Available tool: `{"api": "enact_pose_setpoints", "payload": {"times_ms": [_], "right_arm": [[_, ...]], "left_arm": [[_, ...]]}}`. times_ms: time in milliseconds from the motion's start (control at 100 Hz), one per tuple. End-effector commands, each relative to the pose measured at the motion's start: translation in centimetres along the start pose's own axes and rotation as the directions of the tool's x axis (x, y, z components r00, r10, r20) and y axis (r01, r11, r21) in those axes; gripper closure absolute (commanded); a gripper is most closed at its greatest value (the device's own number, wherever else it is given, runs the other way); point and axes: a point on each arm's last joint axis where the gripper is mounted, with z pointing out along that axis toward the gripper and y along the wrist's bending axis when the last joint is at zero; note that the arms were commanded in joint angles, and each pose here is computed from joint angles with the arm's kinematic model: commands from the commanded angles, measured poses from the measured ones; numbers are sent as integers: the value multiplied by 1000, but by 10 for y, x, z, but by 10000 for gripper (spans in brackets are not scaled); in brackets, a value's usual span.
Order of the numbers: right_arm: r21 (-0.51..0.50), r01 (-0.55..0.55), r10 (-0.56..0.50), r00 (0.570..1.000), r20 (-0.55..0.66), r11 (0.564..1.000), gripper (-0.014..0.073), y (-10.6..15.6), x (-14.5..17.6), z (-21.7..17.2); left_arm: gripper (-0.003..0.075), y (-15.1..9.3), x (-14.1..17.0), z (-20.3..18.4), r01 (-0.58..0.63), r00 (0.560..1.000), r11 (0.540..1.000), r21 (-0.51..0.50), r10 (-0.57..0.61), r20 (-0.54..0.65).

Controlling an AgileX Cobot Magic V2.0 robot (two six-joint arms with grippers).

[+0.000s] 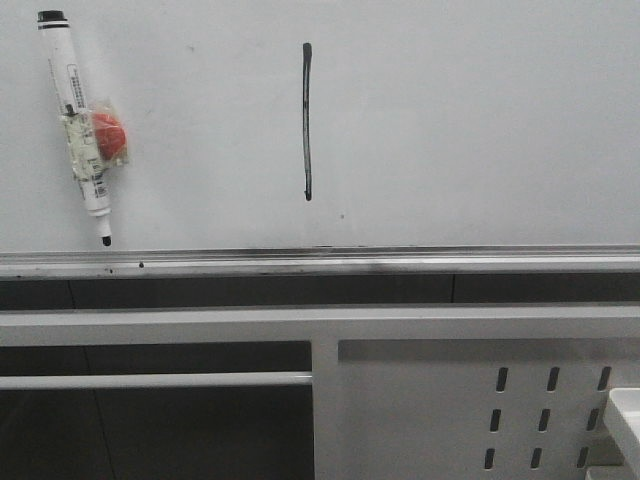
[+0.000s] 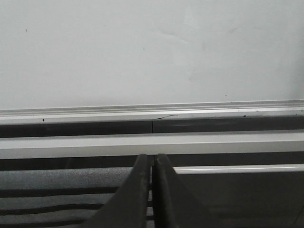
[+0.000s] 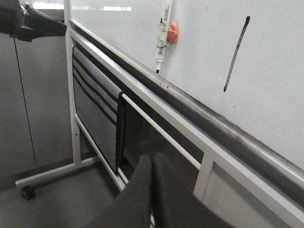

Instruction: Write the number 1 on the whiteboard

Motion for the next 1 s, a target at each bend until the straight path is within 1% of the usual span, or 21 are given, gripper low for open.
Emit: {"api": "enact_pose_setpoints", "payload": {"times_ms": [0, 100, 170, 210, 240, 290, 310, 360, 460, 580, 680, 770, 810, 920, 990], "right_arm": [[68, -49, 44, 996, 81, 996, 664, -5, -3, -3], [191, -103, 82, 990, 116, 976, 664, -15, -4, -10], [307, -132, 93, 986, 140, 942, 664, -22, -4, -17], [390, -136, 84, 986, 147, 911, 664, -27, -3, -21], [422, -137, 79, 985, 150, 896, 664, -28, -3, -24], [503, -138, 72, 986, 148, 853, 664, -31, -1, -29], [520, -138, 71, 987, 146, 843, 664, -32, 0, -30], [584, -137, 69, 988, 137, 800, 664, -34, 2, -35], [667, -121, 71, 992, 102, 735, 664, -35, 6, -40], [729, -115, 129, 991, 37, 675, 664, -38, 14, -42], [769, -116, 194, 981, -11, 629, 664, -39, 22, -45], [792, -154, 262, 965, -8, 590, 664, -39, 27, -47], [796, -161, 279, 960, -11, 584, 664, -39, 28, -47], [794, -168, 312, 950, -28, 584, 664, -38, 32, -47], [794, -170, 313, 949, -27, 584, 664, -38, 32, -47]], "left_arm": [[740, 0, 6, 3, -1, 1000, 1000, 5, 1, 27], [740, 0, 6, 3, -1, 1000, 1000, 5, 1, 27], [740, 0, 6, 3, -1, 1000, 1000, 5, 1, 27], [740, 0, 6, 3, -1, 1000, 1000, 5, 1, 27], [740, 0, 6, 3, -1, 1000, 1000, 5, 1, 27], [740, 0, 6, 3, -1, 1000, 1000, 5, 1, 27], [740, 0, 6, 3, -1, 1000, 1000, 5, 1, 27], [740, 0, 6, 3, -1, 1000, 1000, 5, 1, 27], [740, 0, 6, 3, -1, 1000, 1000, 5, 1, 27], [740, 0, 6, 3, -1, 1000, 1000, 5, 1, 27], [740, 0, 6, 3, 1, 1000, 1000, 5, -1, 27], [740, 0, 6, 3, 1, 1000, 1000, 5, -1, 27], [740, 0, 6, 3, 1, 1000, 1000, 5, -1, 27], [740, 0, 6, 3, 1, 1000, 1000, 5, -1, 27], [740, 0, 6, 3, 1, 1000, 1000, 5, -1, 27]]}}
